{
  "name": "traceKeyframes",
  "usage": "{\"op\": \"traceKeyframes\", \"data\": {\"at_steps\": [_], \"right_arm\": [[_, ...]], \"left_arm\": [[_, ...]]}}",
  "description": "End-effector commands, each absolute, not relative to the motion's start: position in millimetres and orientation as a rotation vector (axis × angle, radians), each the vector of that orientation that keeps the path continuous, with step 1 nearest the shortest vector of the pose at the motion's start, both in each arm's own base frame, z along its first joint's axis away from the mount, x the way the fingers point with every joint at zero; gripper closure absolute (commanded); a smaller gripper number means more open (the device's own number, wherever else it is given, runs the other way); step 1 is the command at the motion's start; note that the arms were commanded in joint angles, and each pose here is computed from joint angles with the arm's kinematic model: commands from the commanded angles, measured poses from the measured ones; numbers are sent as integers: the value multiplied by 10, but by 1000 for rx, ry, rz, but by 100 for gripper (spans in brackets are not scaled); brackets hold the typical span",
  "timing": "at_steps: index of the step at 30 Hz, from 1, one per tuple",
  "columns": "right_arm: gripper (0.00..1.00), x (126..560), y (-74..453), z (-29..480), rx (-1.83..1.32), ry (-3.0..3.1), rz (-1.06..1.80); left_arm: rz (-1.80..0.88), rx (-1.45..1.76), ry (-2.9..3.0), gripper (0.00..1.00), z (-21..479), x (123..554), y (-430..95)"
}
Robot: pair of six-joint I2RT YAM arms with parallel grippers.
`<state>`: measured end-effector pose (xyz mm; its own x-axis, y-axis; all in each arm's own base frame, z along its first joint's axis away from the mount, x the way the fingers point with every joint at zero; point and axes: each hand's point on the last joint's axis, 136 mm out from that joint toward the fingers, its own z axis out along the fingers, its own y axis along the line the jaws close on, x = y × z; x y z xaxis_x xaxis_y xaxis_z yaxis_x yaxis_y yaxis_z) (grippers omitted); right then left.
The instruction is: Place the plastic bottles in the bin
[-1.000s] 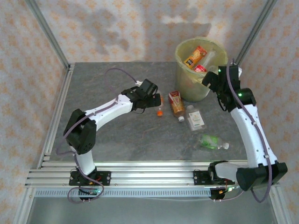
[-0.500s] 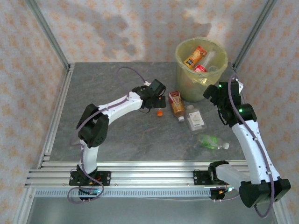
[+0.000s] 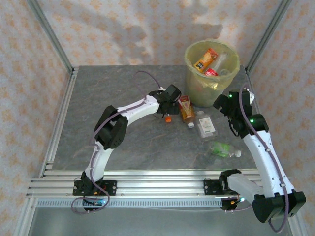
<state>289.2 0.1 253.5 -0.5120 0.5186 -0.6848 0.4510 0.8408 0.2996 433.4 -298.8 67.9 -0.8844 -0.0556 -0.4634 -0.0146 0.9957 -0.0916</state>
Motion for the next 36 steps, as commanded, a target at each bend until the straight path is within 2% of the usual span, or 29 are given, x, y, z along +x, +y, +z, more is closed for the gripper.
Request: {"op": "traceKeyframes", "data": {"at_steps": [1,12,16,25,32,36], "right_arm": [[1,2889,3,2549,713,2168,120],[1,2866,2,2519,715,2177,118],[1,2856,-4,2505,724,2175,119],[1,2851,9,2458,738,2180,131],[1,2863,79,2527,724,2174,189],[1,2881,159,2592,698,2171,247]], "left_arm": [[-42,-98,2683,0,614,4380,-2819],[-5,-166,2748,2,278,4419,-2771],[14,-194,2756,11,225,4411,-2710],[-17,-220,2735,39,294,4417,-2653],[-102,-173,2668,48,554,4460,-2715],[-174,-138,2602,49,800,4475,-2747]]}}
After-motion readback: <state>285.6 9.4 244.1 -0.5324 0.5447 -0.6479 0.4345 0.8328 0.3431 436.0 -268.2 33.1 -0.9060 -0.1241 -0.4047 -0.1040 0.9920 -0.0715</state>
